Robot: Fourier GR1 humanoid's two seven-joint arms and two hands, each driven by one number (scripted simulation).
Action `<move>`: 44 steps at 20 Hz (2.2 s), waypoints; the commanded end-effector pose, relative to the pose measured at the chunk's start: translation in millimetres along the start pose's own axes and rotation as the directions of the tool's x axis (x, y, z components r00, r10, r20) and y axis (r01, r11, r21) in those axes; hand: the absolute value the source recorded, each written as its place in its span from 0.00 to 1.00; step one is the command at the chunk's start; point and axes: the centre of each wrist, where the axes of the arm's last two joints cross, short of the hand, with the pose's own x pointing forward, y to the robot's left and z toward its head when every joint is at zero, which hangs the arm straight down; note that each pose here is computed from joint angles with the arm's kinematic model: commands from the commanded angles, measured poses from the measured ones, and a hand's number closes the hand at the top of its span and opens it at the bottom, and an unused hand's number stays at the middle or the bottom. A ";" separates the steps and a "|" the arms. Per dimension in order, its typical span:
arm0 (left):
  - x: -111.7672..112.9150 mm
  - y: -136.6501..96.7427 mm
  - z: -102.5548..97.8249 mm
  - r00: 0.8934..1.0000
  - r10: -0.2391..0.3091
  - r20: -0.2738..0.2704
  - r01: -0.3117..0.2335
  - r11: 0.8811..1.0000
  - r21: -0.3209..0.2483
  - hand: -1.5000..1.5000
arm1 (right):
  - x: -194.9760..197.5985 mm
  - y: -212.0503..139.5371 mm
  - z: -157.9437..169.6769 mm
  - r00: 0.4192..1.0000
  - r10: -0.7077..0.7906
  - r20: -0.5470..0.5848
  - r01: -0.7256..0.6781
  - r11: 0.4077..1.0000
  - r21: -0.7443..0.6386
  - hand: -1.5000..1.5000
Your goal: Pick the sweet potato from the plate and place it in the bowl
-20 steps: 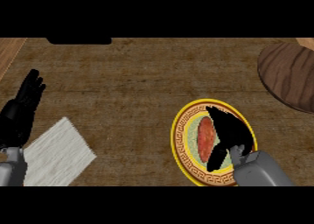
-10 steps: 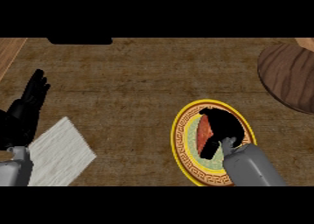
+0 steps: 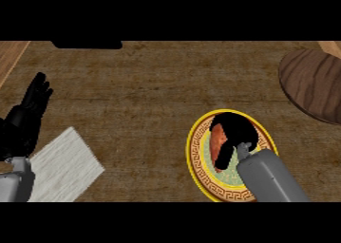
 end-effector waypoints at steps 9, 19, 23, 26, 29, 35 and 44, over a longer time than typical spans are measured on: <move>1.9 -17.9 -6.0 0.999 0.014 0.031 -0.012 0.998 -0.056 0.50 | -21.7 -103.5 -61.1 0.899 -0.255 -0.357 0.157 0.947 -0.279 1.00; -4.7 -18.8 -2.7 1.000 0.022 0.022 -0.021 0.998 -0.052 0.50 | 19.9 -155.7 -66.5 0.878 -0.231 -0.418 -0.074 0.799 -0.596 1.00; 0.0 -8.1 -6.1 1.000 0.012 -0.003 -0.012 0.999 -0.031 0.50 | 33.3 -212.7 -38.6 0.878 -0.275 -0.392 -0.147 0.625 -0.767 1.00; 0.7 -7.3 -6.6 1.000 -0.001 -0.020 0.001 1.000 -0.013 0.50 | 38.9 -228.9 -28.9 0.883 -0.332 -0.333 -0.132 0.505 -0.853 1.00; -5.0 -7.2 -10.6 1.000 0.008 0.003 -0.008 1.000 0.014 0.50 | 29.1 -247.1 -22.2 0.869 -0.392 -0.302 -0.091 0.472 -0.877 1.00; 4.9 -4.1 -5.7 1.000 -0.008 0.008 0.008 1.000 0.005 0.50 | -10.9 -278.0 -7.7 0.834 -0.446 -0.325 -0.094 0.466 -0.880 1.00; 10.3 -17.4 -4.4 1.000 0.003 0.013 -0.003 1.000 -0.004 0.50 | -120.0 -276.5 -13.4 0.822 -0.525 -0.220 0.013 0.403 -0.915 1.00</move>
